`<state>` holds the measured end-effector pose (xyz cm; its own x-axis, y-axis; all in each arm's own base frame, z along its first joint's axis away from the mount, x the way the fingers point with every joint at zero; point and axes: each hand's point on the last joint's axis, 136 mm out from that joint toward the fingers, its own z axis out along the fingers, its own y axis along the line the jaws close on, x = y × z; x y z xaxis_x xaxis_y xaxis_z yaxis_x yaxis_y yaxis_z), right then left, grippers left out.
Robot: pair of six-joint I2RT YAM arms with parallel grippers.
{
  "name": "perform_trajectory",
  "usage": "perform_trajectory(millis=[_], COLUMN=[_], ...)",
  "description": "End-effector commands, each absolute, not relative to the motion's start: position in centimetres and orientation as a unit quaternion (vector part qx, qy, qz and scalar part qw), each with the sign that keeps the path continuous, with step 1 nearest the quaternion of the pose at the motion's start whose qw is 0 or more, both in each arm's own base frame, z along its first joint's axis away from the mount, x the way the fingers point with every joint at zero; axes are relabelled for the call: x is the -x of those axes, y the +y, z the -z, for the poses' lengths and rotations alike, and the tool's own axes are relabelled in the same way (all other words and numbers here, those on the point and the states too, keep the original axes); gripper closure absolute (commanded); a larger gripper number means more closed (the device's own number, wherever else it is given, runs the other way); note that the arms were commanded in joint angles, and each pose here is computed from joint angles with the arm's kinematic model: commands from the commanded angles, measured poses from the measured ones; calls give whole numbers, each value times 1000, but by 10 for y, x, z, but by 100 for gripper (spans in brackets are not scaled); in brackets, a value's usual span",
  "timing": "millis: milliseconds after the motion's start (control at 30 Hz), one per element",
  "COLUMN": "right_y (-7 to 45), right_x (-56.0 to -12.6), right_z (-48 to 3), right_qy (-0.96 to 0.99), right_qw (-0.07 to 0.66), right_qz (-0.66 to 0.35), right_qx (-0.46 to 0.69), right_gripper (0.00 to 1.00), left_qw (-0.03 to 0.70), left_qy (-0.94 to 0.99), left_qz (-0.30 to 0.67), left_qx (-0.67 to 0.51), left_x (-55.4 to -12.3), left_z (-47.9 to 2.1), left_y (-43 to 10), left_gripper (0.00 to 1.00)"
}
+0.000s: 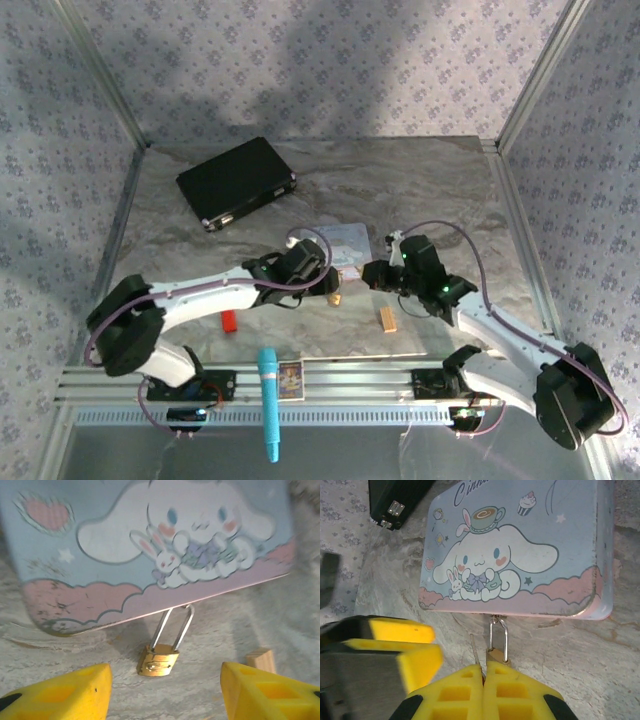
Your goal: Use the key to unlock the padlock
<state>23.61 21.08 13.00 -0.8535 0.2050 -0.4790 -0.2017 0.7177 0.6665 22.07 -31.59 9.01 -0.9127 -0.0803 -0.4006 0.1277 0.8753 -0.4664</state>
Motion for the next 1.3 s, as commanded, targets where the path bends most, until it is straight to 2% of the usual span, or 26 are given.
perform_trajectory(millis=[0,233,600,767,1000,1267], right_y=[203,190,176,175,177,192], right_x=[-233,-227,-222,-222,-224,-225], right_z=[-124,-119,-105,-103,-99,-89], right_qy=[890,892,891,891,889,882], right_qw=[275,283,285,285,281,250], right_qz=[-363,-351,-349,-349,-355,-393], right_qx=[-8,-23,-57,-60,-67,-75], right_gripper=[100,100,100,100,100,100], left_qw=[205,171,156,147,153,175], left_qy=[942,952,956,959,962,956], left_qz=[261,248,241,235,225,236], left_qx=[-48,-58,-59,-50,-30,10], left_x=[-223,-223,-216,-215,-217,-223], left_z=[-95,-61,-32,-19,-16,-26], left_y=[-334,-349,-357,-357,-351,-346], left_gripper=[39,38,44,51,70,82])
